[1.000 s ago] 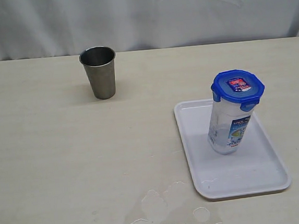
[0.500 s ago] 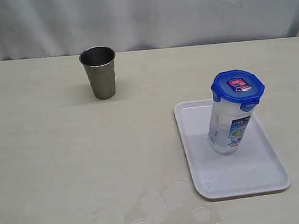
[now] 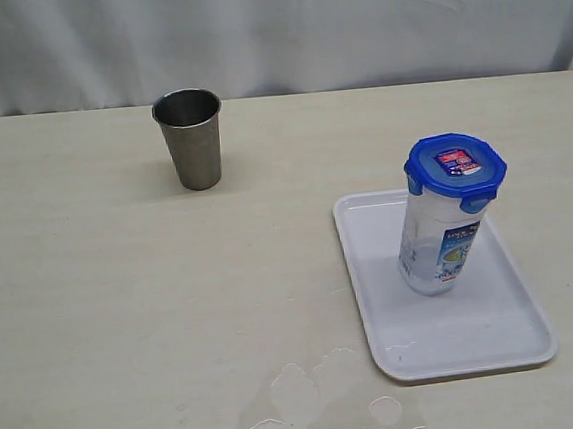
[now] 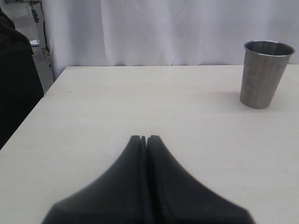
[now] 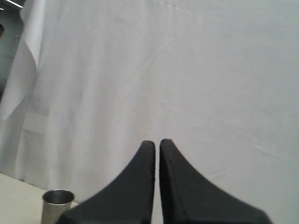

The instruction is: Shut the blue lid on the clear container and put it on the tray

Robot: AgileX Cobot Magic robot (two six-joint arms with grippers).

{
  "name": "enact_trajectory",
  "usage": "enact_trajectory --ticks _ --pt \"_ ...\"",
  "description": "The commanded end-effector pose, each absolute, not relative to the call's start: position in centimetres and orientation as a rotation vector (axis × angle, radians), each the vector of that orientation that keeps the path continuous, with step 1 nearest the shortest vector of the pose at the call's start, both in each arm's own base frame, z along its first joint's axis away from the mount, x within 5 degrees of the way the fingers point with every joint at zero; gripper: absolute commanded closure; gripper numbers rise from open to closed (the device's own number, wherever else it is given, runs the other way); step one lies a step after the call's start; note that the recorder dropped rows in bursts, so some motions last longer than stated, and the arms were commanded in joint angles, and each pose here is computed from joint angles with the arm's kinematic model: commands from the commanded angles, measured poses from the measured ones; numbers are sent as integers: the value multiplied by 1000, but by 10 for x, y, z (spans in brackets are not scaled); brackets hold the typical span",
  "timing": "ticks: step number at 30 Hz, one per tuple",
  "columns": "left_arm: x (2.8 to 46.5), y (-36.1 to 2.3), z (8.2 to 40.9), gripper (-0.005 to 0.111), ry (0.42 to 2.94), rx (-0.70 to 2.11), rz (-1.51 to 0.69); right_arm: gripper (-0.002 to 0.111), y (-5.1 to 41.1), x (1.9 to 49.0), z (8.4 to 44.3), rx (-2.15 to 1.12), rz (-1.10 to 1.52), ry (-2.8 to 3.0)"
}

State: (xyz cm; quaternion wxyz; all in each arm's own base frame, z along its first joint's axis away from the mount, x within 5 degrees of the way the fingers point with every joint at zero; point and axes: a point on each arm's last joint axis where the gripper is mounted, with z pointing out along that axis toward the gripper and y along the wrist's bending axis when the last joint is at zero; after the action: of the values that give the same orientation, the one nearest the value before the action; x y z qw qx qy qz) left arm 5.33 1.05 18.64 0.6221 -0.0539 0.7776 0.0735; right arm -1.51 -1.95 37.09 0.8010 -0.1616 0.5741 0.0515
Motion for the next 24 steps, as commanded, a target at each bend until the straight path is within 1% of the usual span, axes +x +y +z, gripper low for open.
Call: enact_trajectory --ticks 1,4,7,12,18,19,24 --pt "53 10 186 107 1788 -124 168 104 -14 -16 372 -270 -12 1172" --pt "53 10 186 107 1788 -124 168 104 -7 -14 372 -216 -80 1072" --pt "53 10 186 107 1788 -124 168 104 -2 -7 365 -150 -80 1021" --pt "53 10 186 107 1788 -124 168 104 1 10 340 -68 -38 1005" --pt "53 10 186 107 1788 -124 168 104 2 35 290 -68 -26 1175" --pt "53 10 186 107 1788 -124 168 104 2 42 273 -67 -17 1228" --pt "53 10 186 107 1788 -124 168 104 3 55 222 -57 4 1381"
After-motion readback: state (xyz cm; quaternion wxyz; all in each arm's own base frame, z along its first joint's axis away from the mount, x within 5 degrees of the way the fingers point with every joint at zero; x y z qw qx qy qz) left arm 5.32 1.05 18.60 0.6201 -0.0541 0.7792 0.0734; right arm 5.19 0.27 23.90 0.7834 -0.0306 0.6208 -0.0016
